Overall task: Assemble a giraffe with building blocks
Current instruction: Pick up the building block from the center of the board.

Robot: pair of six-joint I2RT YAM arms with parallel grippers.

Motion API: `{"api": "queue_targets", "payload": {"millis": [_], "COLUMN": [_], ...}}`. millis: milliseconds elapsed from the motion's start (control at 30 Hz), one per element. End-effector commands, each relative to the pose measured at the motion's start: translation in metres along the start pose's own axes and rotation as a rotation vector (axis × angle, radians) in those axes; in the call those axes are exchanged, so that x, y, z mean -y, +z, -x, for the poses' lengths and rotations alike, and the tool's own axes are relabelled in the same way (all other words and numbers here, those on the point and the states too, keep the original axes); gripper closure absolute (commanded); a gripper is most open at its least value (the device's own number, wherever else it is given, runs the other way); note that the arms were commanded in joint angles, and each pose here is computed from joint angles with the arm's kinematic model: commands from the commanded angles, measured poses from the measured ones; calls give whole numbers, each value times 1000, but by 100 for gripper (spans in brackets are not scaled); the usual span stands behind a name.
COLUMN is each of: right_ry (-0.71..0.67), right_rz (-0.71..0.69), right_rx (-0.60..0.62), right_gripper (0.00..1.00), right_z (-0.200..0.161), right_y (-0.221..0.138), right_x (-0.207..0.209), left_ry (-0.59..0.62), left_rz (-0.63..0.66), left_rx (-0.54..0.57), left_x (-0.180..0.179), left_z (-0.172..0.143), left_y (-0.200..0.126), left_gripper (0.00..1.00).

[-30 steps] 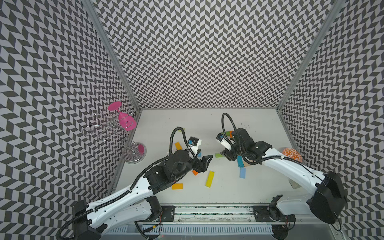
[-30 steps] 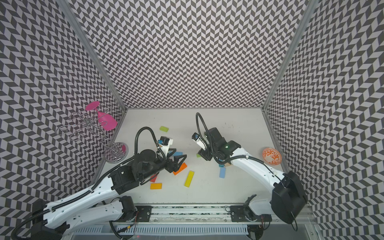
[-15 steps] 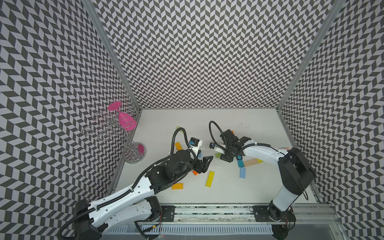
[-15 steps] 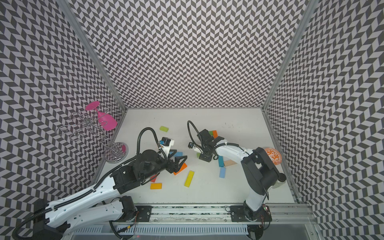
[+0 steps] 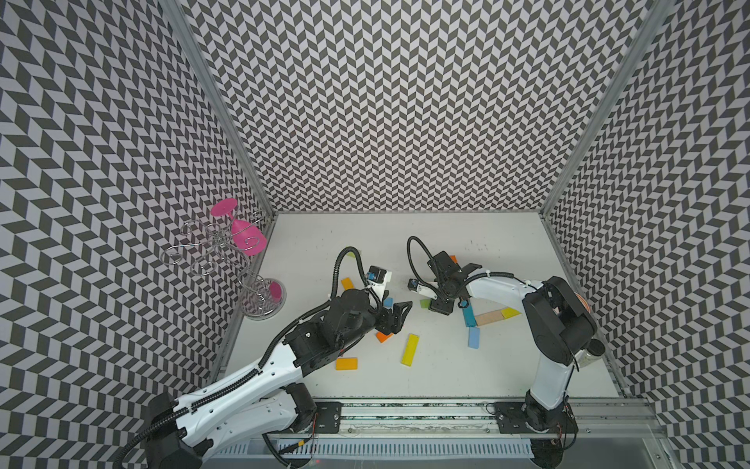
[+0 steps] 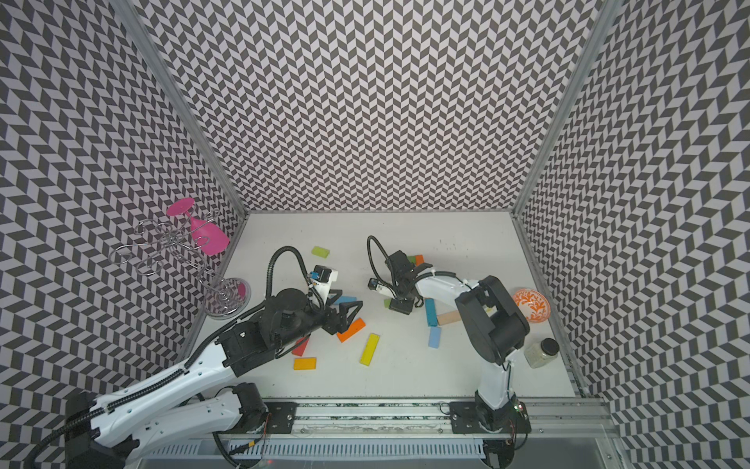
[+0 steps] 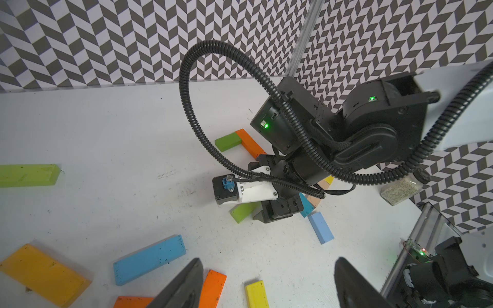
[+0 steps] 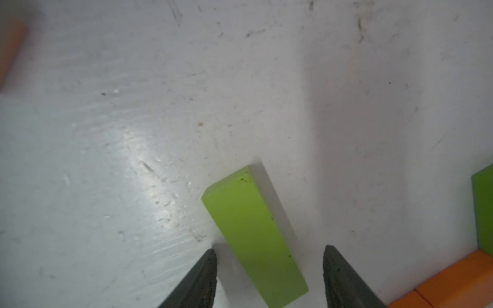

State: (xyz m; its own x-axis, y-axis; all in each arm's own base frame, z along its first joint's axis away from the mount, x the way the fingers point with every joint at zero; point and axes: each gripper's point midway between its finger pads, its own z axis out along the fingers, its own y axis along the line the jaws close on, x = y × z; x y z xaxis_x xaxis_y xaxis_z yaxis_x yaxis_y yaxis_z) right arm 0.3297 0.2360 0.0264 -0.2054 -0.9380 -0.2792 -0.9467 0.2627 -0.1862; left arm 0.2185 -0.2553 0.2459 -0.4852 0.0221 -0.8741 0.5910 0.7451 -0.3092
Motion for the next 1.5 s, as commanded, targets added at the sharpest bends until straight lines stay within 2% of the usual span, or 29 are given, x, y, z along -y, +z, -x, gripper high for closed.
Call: {"api": "queue_targets", "payload": {"millis": [0,267,567,667,800,933,1133,1267,1367,1467], "right_ry": [1,61,109,132,160,202,303,433,584,804], "right_rz": [44,119,153,169,171,144,31,-118,-252,-367], "right_rx": [3,-19,-66,-104,-98,-73,132,203,250,304], "right_gripper": [41,62,66,64,64,71,78,77,76,74], "right_z": [2,-3,-8,-16,-16,-10,25,24,11,-8], "right_y": [13,14,9,11,9,1,-55,-106,-150,-190], "right_x": [-6,-21,-31,-36,-39,-34,-4,27,49,65], "left_ry": [4,8,11,11,13,13,14,23,27,24], "left_rz": [-10,-7,-9,-10,-12,-14,-21,-44,-78,-129], "left_rx": [1,2,-1,1,4,5,11,17,32,29], "left_x": [1,0,1,1,1,1,2,8,14,23], "left_z": [1,2,3,3,3,3,5,8,12,11], "left_y": [1,2,2,1,0,-1,-3,-4,-2,1], "left_gripper": [22,22,22,22,22,22,22,22,22,22]}}
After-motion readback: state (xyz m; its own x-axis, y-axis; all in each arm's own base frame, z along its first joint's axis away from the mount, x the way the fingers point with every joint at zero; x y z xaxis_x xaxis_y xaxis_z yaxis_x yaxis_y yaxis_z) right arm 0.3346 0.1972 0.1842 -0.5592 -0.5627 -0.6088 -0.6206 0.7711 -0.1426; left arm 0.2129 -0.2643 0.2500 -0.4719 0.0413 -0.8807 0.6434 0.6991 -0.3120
